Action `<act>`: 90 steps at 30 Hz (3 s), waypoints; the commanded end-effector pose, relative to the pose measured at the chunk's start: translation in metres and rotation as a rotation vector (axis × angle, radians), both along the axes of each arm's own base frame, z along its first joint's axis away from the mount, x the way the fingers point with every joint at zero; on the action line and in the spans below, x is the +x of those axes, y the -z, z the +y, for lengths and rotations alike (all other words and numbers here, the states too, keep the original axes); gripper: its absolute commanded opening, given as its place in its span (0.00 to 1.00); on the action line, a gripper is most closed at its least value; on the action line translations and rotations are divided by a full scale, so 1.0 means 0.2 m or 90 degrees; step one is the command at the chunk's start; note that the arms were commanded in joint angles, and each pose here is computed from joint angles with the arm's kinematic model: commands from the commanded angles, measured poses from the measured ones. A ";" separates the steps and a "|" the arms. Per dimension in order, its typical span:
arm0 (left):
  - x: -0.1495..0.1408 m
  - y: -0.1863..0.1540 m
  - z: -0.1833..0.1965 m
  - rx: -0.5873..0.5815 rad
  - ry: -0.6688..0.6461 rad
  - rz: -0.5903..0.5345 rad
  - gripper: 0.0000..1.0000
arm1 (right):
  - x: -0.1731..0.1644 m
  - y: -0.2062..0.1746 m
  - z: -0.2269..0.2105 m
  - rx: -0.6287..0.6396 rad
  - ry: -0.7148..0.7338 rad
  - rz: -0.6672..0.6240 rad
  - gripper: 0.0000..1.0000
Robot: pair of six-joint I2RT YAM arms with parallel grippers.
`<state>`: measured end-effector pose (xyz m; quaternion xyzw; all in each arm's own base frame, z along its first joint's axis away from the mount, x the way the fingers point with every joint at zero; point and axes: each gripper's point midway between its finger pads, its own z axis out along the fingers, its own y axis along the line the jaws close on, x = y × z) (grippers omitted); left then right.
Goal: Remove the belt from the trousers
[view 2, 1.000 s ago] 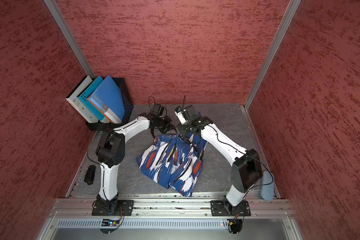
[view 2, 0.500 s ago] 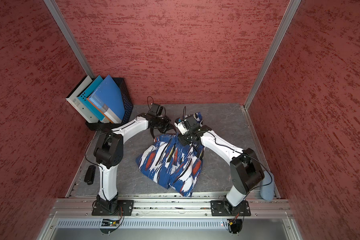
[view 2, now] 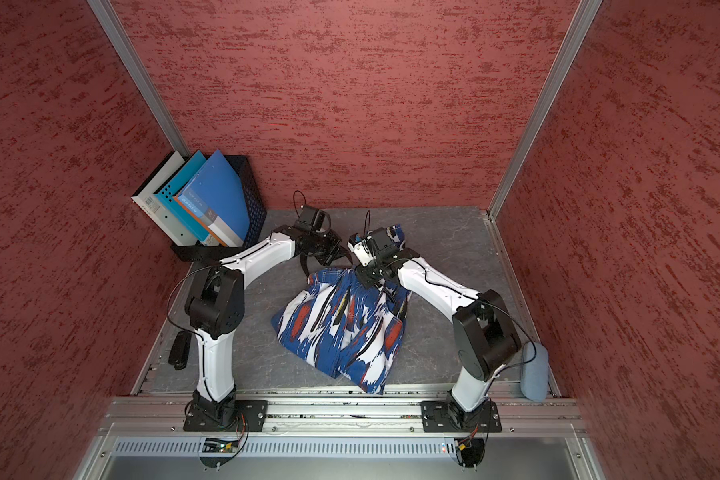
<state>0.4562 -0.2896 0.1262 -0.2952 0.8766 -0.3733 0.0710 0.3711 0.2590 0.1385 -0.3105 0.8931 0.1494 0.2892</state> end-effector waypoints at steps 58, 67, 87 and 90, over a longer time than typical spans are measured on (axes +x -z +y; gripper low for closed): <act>0.02 -0.17 0.00 -0.017 0.018 -0.047 0.00 | 0.13 0.15 -0.03 0.001 0.032 0.014 0.00; 0.27 -0.57 0.11 -0.163 -0.039 -0.128 0.00 | 0.11 0.15 -0.04 0.001 0.028 0.017 0.00; 0.38 -1.14 0.37 -0.332 -0.053 -0.205 0.00 | 0.11 0.19 -0.04 -0.007 0.026 0.026 0.00; 0.37 -1.27 0.45 -0.379 -0.052 -0.218 0.00 | 0.12 0.18 -0.03 -0.007 0.023 0.024 0.00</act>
